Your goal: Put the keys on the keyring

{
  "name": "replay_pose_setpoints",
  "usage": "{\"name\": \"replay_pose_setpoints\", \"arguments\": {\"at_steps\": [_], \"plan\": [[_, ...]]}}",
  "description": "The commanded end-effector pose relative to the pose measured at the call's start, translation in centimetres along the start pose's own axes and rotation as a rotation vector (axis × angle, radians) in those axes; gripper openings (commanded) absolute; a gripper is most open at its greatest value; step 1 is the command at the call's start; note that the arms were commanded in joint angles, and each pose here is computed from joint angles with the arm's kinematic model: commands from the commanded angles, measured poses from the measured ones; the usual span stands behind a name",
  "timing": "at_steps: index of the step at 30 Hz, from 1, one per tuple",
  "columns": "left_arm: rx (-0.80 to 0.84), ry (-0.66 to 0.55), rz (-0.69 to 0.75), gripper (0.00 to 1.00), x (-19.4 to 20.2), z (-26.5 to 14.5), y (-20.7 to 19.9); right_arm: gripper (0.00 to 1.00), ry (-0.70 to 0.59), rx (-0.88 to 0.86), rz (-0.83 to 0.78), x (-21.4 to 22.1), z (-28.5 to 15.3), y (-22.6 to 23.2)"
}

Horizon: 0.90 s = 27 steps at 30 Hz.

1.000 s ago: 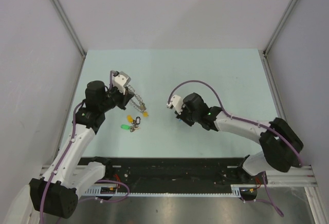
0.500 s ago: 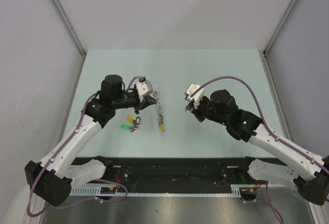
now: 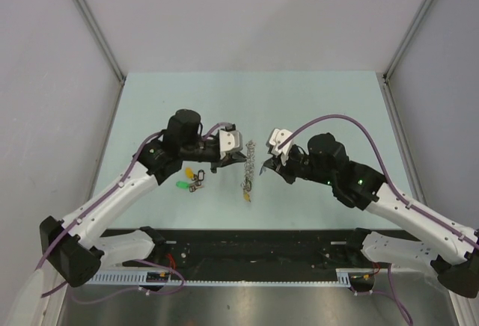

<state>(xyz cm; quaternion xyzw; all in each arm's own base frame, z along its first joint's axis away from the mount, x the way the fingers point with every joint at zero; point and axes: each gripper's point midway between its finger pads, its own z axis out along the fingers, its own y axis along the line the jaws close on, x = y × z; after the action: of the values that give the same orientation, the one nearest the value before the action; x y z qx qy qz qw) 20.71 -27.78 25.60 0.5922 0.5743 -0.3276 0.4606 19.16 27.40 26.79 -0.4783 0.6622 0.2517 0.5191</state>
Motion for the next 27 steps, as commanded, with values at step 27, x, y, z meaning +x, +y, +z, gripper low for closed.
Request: {"name": "replay_pose_setpoints", "arguments": {"at_steps": [27], "plan": [[-0.014,0.036,0.282,0.0,1.5,-0.2,-3.2,0.0,-0.032,-0.144,-0.178,-0.5,2.1,3.8]]}}
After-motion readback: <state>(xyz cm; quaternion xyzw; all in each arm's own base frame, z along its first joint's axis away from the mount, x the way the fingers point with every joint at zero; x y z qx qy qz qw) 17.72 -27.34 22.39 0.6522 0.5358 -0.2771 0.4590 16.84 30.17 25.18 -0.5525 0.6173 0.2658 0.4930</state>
